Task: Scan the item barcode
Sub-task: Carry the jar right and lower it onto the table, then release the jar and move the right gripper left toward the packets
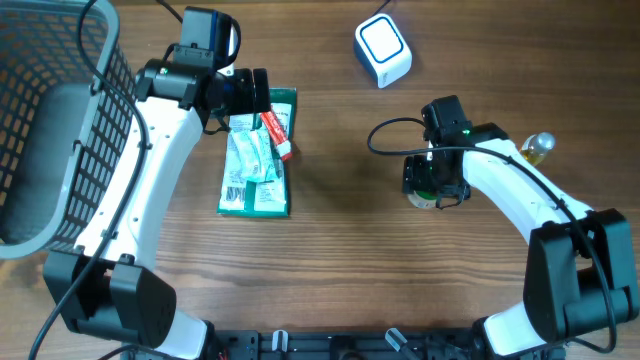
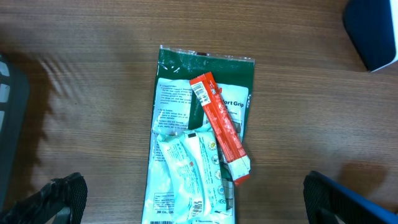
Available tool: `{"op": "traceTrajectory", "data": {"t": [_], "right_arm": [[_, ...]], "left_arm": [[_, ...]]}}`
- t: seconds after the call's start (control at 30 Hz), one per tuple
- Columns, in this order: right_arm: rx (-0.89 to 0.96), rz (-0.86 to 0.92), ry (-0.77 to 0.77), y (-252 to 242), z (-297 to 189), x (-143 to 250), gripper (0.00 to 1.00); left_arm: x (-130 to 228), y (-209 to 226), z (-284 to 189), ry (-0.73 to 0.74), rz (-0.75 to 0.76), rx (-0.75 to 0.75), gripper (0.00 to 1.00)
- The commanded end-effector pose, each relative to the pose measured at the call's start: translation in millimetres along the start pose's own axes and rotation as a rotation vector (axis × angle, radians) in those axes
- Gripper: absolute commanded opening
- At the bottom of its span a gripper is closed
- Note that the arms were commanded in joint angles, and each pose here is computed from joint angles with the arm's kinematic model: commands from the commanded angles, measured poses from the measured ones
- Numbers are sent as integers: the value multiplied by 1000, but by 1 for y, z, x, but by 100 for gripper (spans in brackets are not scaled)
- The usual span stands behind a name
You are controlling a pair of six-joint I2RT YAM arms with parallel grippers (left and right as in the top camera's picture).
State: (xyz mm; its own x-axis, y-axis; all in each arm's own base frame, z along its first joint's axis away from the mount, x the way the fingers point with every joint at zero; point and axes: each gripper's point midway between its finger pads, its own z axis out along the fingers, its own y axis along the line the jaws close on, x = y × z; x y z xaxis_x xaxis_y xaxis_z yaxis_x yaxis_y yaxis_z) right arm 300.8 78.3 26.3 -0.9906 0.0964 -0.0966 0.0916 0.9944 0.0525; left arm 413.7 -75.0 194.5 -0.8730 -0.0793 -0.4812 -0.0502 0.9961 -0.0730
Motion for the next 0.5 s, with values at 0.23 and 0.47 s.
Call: {"op": "traceTrajectory", "data": {"t": [0.23,0.47], "right_arm": [[-46,1,-48,12,-11,-18,63],[154,-1,-52,-24,-12,-14,64]], "left_arm": [[-1,3,2,0,-13,-11,100],[-1,3,2,0,-13,-11,100]]}}
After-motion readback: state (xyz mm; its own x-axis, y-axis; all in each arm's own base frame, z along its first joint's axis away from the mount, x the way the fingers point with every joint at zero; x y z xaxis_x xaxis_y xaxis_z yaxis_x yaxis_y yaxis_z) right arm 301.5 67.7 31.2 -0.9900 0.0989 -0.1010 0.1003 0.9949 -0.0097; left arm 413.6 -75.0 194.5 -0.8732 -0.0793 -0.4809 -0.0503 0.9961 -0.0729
